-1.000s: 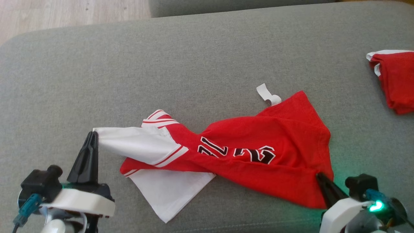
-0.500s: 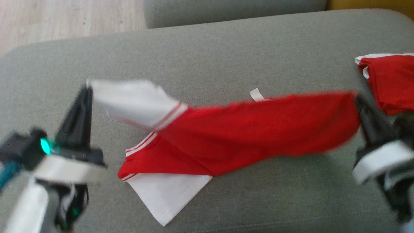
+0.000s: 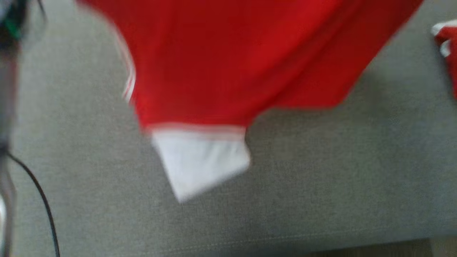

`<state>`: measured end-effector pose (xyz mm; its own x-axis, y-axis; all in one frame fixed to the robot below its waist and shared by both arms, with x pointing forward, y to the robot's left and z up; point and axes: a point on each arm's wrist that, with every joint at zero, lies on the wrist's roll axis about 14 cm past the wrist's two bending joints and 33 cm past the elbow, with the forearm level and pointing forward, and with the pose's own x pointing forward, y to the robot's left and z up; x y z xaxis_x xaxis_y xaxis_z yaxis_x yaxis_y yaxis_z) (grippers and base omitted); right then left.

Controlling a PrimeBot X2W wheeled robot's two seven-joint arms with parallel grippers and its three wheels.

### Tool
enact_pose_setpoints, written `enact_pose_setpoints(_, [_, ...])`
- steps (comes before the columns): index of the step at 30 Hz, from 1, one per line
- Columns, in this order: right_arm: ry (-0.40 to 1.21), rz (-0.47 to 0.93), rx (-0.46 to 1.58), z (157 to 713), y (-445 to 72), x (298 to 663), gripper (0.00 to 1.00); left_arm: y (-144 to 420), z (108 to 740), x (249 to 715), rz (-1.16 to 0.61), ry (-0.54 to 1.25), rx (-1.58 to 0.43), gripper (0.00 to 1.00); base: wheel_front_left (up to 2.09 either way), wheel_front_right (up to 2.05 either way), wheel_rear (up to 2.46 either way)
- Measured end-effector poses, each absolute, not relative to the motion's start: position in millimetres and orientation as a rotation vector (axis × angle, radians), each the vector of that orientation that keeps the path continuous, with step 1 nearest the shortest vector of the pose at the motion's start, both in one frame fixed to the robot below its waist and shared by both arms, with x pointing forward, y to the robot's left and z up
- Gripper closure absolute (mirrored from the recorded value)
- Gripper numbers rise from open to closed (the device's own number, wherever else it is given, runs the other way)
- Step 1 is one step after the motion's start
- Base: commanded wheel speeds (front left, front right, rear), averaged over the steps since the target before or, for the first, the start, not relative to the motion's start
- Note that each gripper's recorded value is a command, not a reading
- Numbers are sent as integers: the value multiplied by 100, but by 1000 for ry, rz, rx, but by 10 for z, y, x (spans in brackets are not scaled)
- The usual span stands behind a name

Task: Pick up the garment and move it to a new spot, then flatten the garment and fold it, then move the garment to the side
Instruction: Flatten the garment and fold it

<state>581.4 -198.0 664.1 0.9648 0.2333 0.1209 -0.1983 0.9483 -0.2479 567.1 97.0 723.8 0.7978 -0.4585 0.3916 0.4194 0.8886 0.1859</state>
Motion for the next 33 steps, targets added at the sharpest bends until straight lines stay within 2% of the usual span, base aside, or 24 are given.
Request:
enact_pose_setpoints(4, [-229, 182, -262, 6790, -2062, 6306, 100, 1011, 7520, 6181, -414, -551, 160, 100, 0, 0, 0])
enact_pose_setpoints(8, [-321, 148, -284, 6896, -2154, 6603, 100, 978, 7733, 6479, -384, -661, 162, 100, 0, 0, 0])
enact_pose_setpoints(16, [-441, 136, -326, 6948, -2203, 6873, 100, 977, 7696, 6695, -352, -703, 151, 100, 0, 0, 0])
enact_pose_setpoints(20, [-374, 187, -311, 6536, -2023, 6977, 100, 1111, 7439, 6649, -340, -676, 125, 100, 0, 0, 0])
enact_pose_setpoints(23, [-274, 225, -272, 6053, -1920, 6883, 100, 1202, 6870, 6545, -339, -557, 76, 100, 0, 0, 0])
enact_pose_setpoints(27, [-159, 250, -214, 5535, -1880, 6571, 100, 1335, 6158, 6207, -320, -399, 4, 100, 0, 0, 0])
enact_pose_setpoints(33, [-49, 256, -100, 5154, -1880, 5940, 100, 1544, 5651, 5444, -272, -276, -42, 100, 0, 0, 0])
